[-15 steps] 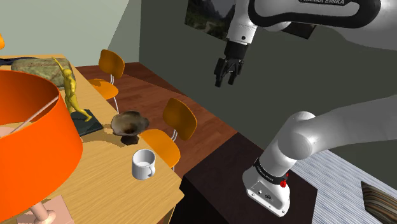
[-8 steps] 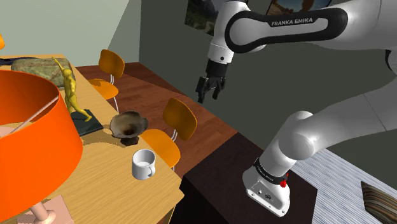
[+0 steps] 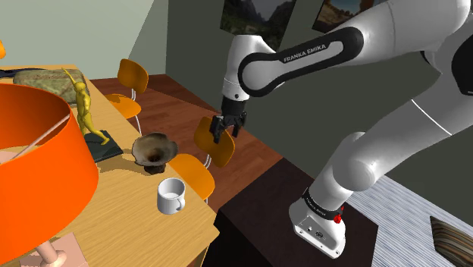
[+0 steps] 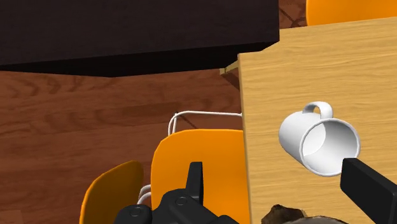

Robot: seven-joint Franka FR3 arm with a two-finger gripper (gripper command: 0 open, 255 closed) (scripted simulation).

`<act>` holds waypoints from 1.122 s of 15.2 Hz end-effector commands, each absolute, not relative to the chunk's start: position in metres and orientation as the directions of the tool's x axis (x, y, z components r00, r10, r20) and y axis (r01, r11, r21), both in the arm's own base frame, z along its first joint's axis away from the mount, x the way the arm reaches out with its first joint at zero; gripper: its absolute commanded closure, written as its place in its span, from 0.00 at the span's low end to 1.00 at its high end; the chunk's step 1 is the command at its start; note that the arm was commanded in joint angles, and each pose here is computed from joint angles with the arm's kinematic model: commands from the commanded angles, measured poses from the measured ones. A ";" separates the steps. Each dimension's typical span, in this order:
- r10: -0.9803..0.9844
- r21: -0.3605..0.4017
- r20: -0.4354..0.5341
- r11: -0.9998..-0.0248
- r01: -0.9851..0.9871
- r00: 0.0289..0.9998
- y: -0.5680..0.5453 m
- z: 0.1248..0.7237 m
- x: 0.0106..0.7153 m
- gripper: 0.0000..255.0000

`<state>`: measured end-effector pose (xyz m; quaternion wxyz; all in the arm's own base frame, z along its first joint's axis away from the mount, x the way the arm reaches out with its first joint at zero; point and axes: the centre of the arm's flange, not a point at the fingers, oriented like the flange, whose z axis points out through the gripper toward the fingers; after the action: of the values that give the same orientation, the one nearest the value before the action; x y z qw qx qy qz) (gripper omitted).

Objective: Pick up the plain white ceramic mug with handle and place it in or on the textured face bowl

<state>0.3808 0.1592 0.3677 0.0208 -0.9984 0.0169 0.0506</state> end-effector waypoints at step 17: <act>-0.025 -0.016 -0.104 -1.000 -0.026 0.994 0.276 0.168 0.444 0.00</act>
<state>0.4394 0.2705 0.1814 0.0094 -0.9985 0.0128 0.0520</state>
